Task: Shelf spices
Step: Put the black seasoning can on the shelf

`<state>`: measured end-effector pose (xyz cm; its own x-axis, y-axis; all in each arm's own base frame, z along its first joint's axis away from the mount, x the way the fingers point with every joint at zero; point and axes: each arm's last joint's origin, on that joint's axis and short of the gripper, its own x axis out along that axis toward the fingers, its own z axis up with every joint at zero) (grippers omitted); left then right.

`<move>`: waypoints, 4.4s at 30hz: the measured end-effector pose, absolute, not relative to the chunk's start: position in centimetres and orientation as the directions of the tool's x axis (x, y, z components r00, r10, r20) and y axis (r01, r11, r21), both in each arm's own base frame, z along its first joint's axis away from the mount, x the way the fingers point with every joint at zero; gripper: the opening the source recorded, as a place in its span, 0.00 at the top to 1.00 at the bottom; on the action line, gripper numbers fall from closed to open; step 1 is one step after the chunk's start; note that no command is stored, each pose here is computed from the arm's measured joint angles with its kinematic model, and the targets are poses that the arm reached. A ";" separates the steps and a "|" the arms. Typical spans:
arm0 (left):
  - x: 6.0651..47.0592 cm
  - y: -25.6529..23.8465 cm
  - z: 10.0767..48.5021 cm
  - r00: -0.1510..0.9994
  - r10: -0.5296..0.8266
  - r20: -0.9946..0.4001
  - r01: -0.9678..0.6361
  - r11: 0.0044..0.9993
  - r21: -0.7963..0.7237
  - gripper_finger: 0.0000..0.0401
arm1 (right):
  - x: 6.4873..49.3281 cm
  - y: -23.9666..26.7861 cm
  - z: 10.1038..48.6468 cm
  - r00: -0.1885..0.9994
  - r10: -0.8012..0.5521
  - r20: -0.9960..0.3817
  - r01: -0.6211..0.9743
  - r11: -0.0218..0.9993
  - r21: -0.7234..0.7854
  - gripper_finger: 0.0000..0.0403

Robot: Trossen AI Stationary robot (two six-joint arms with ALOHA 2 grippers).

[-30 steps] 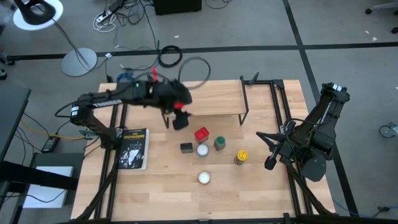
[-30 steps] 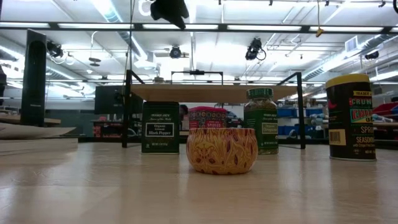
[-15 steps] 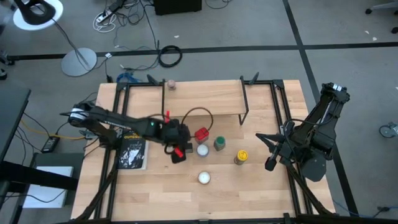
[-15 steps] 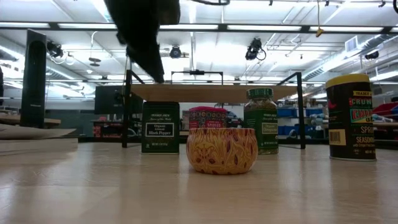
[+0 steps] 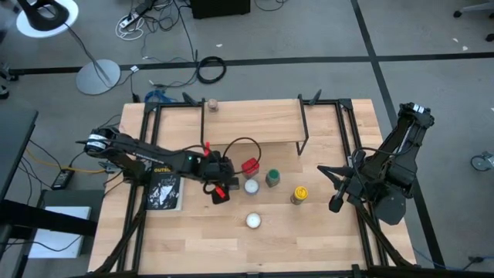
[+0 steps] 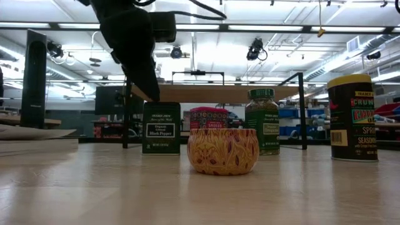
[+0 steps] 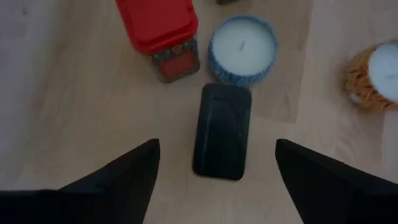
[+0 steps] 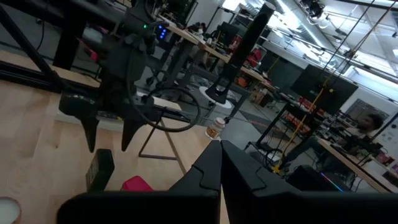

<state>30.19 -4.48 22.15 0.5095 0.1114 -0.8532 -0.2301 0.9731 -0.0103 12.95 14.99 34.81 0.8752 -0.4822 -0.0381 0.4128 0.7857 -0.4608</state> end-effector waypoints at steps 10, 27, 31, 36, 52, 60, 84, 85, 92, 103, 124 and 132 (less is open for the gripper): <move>30.3 -4.6 19.2 0.475 0.067 -0.878 -0.223 0.974 -0.046 0.22 | 13.0 15.0 34.8 0.875 -0.482 -0.038 0.413 0.786 -0.460 0.99; 31.8 -4.8 21.1 0.475 0.024 -0.880 -0.188 0.979 -0.075 0.70 | 13.0 15.0 34.8 0.875 -0.482 -0.038 0.414 0.787 -0.458 0.99; 32.3 -4.8 24.1 0.455 0.028 -0.890 -0.144 0.989 -0.042 0.70 | 13.0 15.0 34.8 0.875 -0.482 -0.038 0.414 0.787 -0.458 0.99; 32.8 -4.8 30.9 0.493 0.052 -0.868 -0.082 0.997 0.013 0.70 | 13.0 15.0 34.8 0.875 -0.482 -0.038 0.413 0.787 -0.458 0.99; 30.1 9.3 41.3 0.526 0.285 -0.801 -0.229 0.955 0.190 0.70 | 13.0 15.0 34.8 0.875 -0.482 -0.038 0.412 0.784 -0.464 0.99; 30.9 14.8 38.8 0.484 0.263 -0.835 -0.211 0.961 0.180 0.70 | 13.0 15.0 34.9 0.875 -0.482 -0.038 0.412 0.785 -0.462 1.00; 29.8 20.8 36.7 0.470 0.218 -0.856 -0.156 0.974 0.162 0.70 | 13.0 15.1 34.9 0.879 -0.474 -0.042 0.403 0.788 -0.465 0.99; 29.8 21.0 36.5 0.470 0.212 -0.857 -0.151 0.976 0.158 0.70 | 13.0 15.1 34.9 0.879 -0.474 -0.042 0.403 0.788 -0.464 1.00; 30.6 22.0 34.8 0.440 0.177 -0.881 -0.139 0.982 0.128 0.70 | 13.0 15.1 34.9 0.879 -0.475 -0.041 0.404 0.788 -0.464 0.98; 30.3 23.1 34.4 0.451 0.173 -0.875 -0.160 0.981 0.111 0.70 | 13.0 15.1 34.9 0.879 -0.475 -0.041 0.404 0.788 -0.465 0.98; 30.0 23.1 34.3 0.443 0.144 -0.885 -0.143 0.986 0.089 0.70 | 13.0 15.1 34.9 0.879 -0.475 -0.041 0.404 0.788 -0.465 0.99; 30.0 23.1 34.3 0.441 0.146 -0.886 -0.152 0.985 0.086 0.58 | 13.0 15.1 34.9 0.879 -0.475 -0.041 0.404 0.788 -0.465 0.99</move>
<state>30.00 23.07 34.31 0.4407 0.1459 -0.8857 -0.1524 0.9845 0.0863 13.00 15.09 34.92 0.8792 -0.4748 -0.0410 0.4038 0.7880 -0.4647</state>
